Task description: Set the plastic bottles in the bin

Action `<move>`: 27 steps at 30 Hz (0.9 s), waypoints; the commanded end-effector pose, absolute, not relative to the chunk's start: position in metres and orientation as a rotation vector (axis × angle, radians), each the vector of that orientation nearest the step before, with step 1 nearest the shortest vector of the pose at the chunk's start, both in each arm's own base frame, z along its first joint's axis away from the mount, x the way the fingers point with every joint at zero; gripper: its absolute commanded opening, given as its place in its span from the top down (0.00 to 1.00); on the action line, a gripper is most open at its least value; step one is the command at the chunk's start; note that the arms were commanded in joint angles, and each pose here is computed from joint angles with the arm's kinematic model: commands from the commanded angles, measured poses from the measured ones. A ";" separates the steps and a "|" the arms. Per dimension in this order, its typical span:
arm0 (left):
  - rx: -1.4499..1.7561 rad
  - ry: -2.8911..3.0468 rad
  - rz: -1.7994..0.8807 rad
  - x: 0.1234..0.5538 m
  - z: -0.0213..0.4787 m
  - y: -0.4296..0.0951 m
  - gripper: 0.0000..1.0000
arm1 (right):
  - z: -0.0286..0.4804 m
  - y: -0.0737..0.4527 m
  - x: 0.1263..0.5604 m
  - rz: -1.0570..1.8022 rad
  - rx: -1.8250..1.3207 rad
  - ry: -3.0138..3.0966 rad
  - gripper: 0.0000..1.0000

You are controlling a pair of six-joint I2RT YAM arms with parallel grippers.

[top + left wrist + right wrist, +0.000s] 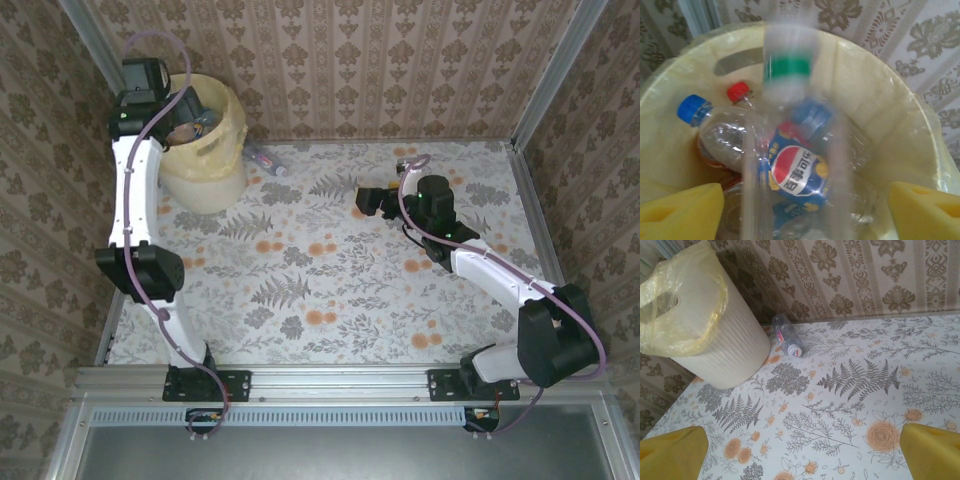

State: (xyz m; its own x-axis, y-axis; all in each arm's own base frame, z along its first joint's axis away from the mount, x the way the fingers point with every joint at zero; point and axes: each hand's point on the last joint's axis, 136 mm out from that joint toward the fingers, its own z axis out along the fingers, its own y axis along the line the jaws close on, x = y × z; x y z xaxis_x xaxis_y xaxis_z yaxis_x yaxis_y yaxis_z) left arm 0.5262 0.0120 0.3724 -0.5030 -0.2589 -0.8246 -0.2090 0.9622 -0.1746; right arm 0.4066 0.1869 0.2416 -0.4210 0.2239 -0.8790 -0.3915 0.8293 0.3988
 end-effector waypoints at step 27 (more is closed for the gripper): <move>0.112 1.991 -0.449 0.519 0.396 -0.131 0.00 | 0.245 0.187 0.395 0.666 -0.129 1.891 0.00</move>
